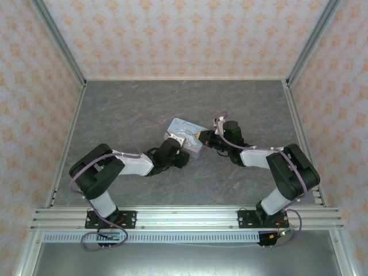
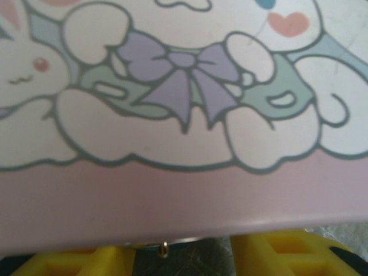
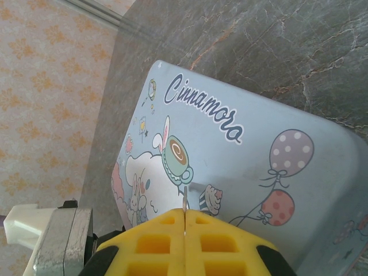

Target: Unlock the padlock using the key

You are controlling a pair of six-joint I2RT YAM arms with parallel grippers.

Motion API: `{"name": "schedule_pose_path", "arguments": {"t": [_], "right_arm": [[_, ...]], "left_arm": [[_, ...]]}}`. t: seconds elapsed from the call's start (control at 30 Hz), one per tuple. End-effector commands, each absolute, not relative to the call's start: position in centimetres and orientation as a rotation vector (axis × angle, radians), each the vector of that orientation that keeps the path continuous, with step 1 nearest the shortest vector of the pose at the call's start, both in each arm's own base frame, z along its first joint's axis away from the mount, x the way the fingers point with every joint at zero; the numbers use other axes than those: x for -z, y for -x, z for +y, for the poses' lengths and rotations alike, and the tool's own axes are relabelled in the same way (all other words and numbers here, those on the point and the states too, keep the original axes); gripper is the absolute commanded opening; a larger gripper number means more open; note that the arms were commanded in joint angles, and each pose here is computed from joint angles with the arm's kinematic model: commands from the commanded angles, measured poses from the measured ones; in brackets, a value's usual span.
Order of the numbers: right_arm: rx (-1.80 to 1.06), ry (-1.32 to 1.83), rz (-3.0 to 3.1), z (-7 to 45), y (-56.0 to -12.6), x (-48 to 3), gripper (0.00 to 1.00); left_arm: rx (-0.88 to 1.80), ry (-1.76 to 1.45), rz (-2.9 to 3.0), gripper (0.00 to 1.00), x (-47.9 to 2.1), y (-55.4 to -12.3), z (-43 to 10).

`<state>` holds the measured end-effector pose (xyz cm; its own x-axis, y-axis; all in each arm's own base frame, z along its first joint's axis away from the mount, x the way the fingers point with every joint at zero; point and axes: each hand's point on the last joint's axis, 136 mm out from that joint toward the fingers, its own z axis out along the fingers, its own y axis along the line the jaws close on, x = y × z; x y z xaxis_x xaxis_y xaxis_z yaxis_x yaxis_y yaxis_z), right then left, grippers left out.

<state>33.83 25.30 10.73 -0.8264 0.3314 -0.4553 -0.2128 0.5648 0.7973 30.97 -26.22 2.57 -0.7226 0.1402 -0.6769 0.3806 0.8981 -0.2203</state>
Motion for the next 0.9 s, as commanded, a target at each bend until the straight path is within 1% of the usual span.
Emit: {"name": "schedule_pose_path", "arguments": {"t": [0.0, 0.5, 0.63, 0.87], "right_arm": [[-1.213, -0.081, 2.251, 25.3, -33.5, -10.4, 0.00], [-1.229, -0.083, 2.227, 25.3, -33.5, -10.7, 0.00], [-1.233, -0.062, 2.162, 25.2, -33.5, -12.3, 0.00], [-1.178, 0.008, 2.006, 23.9, -32.9, -16.3, 0.00]], "left_arm": [[0.460, -0.381, 2.326, 0.44, -3.7, -31.6, -27.1], [0.451, -0.334, 2.321, 0.30, -4.1, -31.9, -26.8], [0.490, -0.300, 2.314, 0.26, -4.8, -31.9, -27.0], [0.631, -0.146, 2.339, 0.25, -7.3, -31.4, -27.7]]}}
